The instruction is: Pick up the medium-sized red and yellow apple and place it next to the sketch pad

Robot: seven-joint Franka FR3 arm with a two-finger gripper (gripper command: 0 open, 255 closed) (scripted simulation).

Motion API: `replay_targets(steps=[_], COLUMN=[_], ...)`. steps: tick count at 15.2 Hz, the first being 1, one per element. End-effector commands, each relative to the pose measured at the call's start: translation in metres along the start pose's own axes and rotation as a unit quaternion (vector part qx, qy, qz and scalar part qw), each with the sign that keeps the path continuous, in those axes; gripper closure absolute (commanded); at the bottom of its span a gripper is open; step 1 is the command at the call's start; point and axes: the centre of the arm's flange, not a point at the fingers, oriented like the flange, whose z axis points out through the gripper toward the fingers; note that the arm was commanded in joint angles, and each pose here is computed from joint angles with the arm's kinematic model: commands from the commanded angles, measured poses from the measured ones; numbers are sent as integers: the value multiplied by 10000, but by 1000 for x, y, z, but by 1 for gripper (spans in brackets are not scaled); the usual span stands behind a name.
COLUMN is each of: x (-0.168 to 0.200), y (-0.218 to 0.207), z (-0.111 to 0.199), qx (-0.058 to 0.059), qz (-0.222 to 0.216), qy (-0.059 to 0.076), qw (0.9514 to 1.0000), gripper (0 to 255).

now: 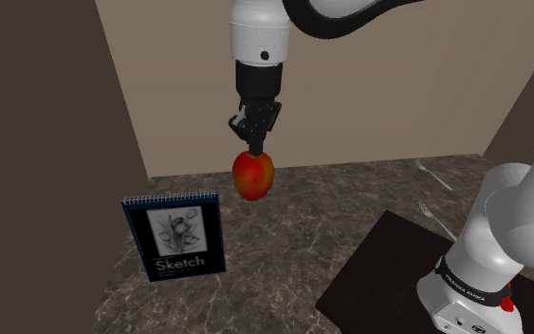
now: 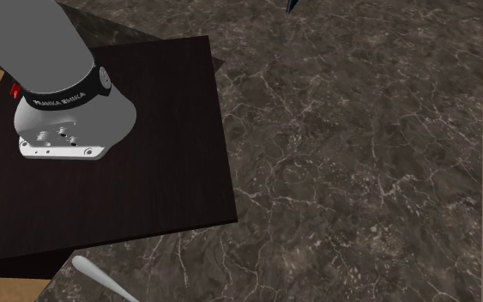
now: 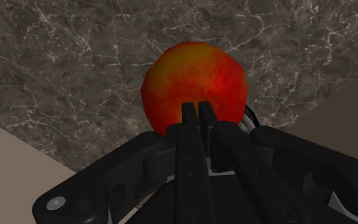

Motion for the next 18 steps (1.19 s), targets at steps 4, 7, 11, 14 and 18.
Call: replay_targets(steps=[4, 7, 11, 14, 18], x=[-2, -3, -5, -6, -7], y=[-2, -2, -3, -4, -5], z=[27, 43, 64, 79, 100], qx=[1, 1, 1, 1, 1], qz=[0, 0, 0, 0, 0], qy=[3, 3, 3, 3, 3], qw=[10000, 10000, 10000, 10000, 10000], gripper=[255, 255, 255, 255, 255])
